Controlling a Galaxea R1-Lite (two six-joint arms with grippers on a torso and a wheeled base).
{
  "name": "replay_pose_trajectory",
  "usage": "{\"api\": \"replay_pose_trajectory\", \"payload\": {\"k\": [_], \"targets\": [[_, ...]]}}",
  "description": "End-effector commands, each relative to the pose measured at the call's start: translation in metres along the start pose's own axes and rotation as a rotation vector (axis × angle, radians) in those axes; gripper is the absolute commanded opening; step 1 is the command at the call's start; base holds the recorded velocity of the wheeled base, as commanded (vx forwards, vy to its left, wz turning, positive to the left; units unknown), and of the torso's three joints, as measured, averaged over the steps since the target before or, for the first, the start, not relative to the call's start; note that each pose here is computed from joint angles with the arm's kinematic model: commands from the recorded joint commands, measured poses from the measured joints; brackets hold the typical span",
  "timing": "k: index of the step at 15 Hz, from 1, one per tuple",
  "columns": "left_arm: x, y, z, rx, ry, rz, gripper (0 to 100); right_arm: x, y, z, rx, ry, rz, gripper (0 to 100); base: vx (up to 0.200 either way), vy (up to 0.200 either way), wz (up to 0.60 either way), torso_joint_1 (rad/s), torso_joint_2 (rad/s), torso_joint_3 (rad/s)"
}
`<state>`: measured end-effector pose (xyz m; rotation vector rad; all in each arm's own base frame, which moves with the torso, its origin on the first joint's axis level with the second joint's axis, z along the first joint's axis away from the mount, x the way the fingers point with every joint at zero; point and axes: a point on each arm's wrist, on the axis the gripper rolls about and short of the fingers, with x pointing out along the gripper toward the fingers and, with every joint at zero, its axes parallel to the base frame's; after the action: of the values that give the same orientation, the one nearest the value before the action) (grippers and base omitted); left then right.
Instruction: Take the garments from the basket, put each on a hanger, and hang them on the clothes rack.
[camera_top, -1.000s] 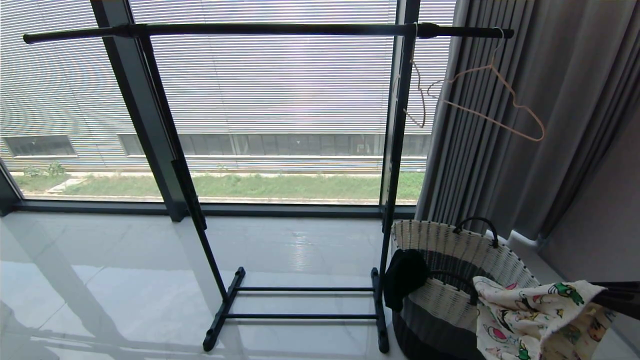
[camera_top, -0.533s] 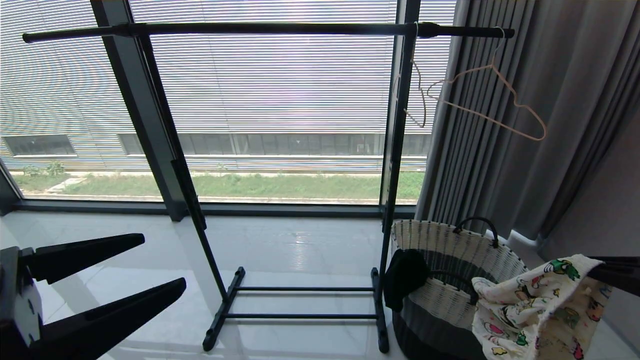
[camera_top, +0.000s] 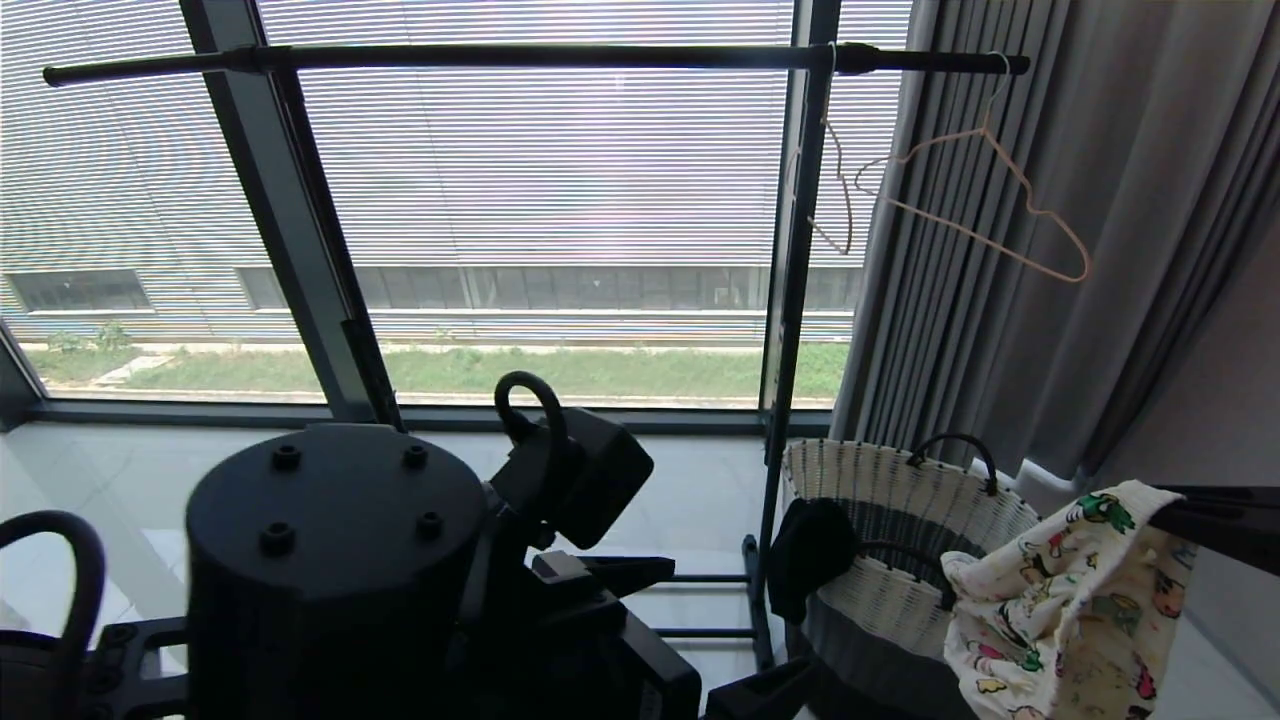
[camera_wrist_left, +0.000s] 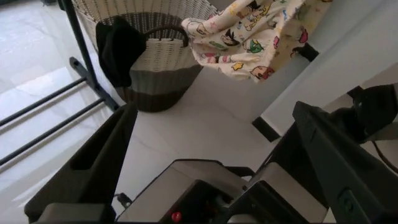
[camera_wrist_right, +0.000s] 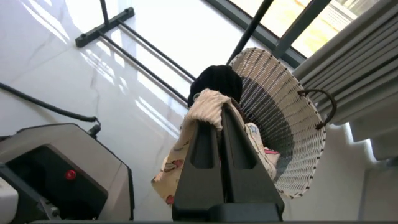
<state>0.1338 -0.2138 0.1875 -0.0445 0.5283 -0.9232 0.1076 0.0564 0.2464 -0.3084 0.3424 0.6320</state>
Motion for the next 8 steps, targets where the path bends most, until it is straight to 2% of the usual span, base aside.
{"api": "replay_pose_trajectory", "payload": {"k": [1, 4, 5, 8], "targets": [[0.085, -0.013, -0.026, -0.033, 0.097, 0.024, 100, 0.005, 0.002, 0.002, -0.003, -0.004, 0.022, 0, 0.000, 0.000, 0.00, 0.000, 0.00, 0.000], [0.135, -0.020, -0.040, -0.024, 0.086, 0.018, 100, 0.007, 0.004, 0.007, 0.034, -0.042, 0.051, 0, 0.000, 0.000, 0.00, 0.000, 0.00, 0.000], [0.152, -0.026, -0.043, -0.019, 0.056, -0.006, 100, 0.007, 0.004, 0.007, 0.037, -0.047, 0.052, 0, 0.000, 0.000, 0.00, 0.000, 0.00, 0.000], [0.180, -0.034, -0.040, -0.019, 0.019, -0.030, 100, 0.008, 0.005, 0.006, 0.057, -0.042, 0.062, 0, 0.000, 0.000, 0.00, 0.000, 0.00, 0.000]]}}
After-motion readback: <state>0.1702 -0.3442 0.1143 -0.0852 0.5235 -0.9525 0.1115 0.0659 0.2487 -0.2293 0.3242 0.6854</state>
